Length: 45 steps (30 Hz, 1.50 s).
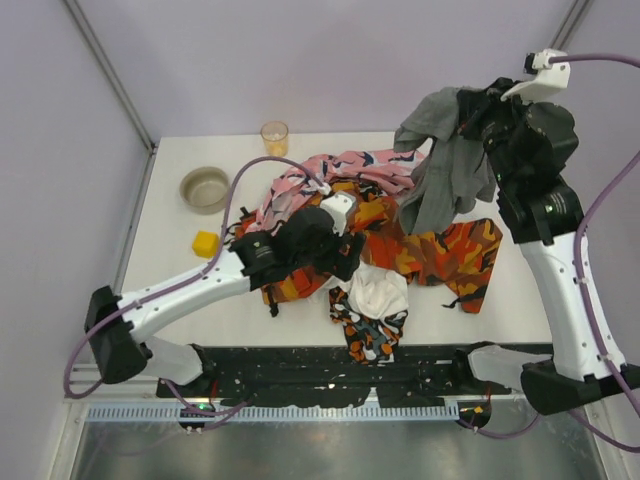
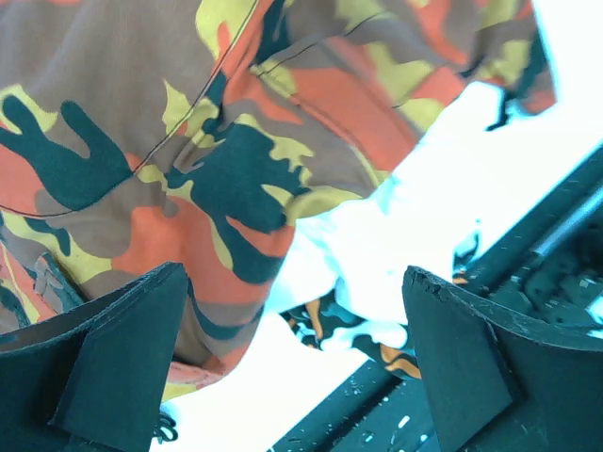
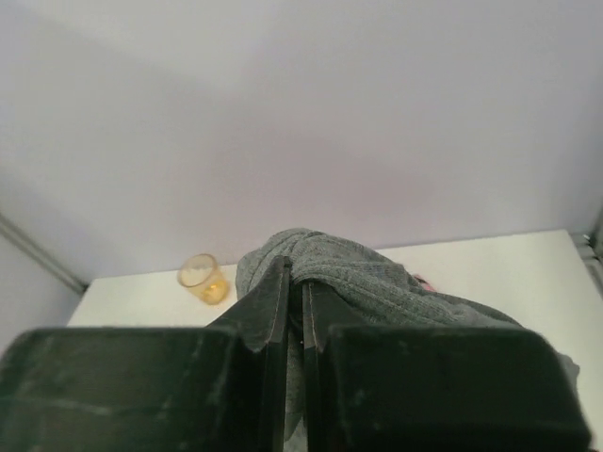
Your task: Pick out a specific cloth from the pile
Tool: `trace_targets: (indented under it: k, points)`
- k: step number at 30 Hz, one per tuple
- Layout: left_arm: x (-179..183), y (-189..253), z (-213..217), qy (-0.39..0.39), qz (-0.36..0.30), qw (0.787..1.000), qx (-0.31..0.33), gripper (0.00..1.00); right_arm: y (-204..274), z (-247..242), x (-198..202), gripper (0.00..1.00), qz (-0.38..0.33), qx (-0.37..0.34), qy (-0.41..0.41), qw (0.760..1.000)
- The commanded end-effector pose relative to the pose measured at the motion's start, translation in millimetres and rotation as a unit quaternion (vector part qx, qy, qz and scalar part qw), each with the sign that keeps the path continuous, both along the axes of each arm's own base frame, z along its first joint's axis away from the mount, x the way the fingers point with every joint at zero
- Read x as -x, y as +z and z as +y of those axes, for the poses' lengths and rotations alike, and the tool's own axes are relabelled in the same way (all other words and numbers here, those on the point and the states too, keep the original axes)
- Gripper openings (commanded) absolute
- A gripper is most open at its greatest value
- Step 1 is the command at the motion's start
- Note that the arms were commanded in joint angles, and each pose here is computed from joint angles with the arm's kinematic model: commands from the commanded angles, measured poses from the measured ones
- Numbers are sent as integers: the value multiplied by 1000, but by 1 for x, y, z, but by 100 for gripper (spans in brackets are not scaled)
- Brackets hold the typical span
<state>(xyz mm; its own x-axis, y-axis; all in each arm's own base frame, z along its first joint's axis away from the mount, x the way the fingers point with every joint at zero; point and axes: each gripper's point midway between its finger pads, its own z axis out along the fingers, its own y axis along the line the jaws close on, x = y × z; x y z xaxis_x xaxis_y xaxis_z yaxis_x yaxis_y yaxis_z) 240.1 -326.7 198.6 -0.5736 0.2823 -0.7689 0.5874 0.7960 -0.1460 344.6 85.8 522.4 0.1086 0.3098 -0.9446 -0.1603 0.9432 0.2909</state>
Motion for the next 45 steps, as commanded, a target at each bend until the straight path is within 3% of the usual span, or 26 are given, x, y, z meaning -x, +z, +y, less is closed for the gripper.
trace_targets:
  k: [1,7,14,17,23,26,29,32,37,40,45]
  points:
    - [19,45,3,-43,-42,996,69,100,27,-49,-18,5,-42,-17,-69,997]
    - [38,57,18,-56,-54,990,118,100,-15,-101,-66,5,-2,-9,-120,993]
    - [40,46,37,-24,-54,991,117,99,-81,-131,-134,5,62,-48,-88,993]
    - [39,42,43,-10,-55,992,110,100,-108,-128,-158,5,84,-78,-38,993]
    - [36,33,48,8,-48,994,94,100,-112,-89,-178,5,62,-102,114,986]
    - [35,27,50,16,-44,995,89,100,-121,-80,-181,5,65,-133,150,978]
    - [32,26,51,26,-44,995,81,100,-137,-102,-188,5,84,-144,96,981]
    - [30,24,51,29,-41,996,73,100,-163,-153,-194,5,115,-125,-31,985]
    - [27,23,47,30,-39,996,71,100,-214,-210,-182,5,189,-70,-168,965]
    - [25,20,44,32,-32,997,65,100,-226,-239,-173,5,200,-50,-245,947]
    - [23,14,40,35,-23,997,57,100,-243,-239,-184,5,220,-40,-234,946]
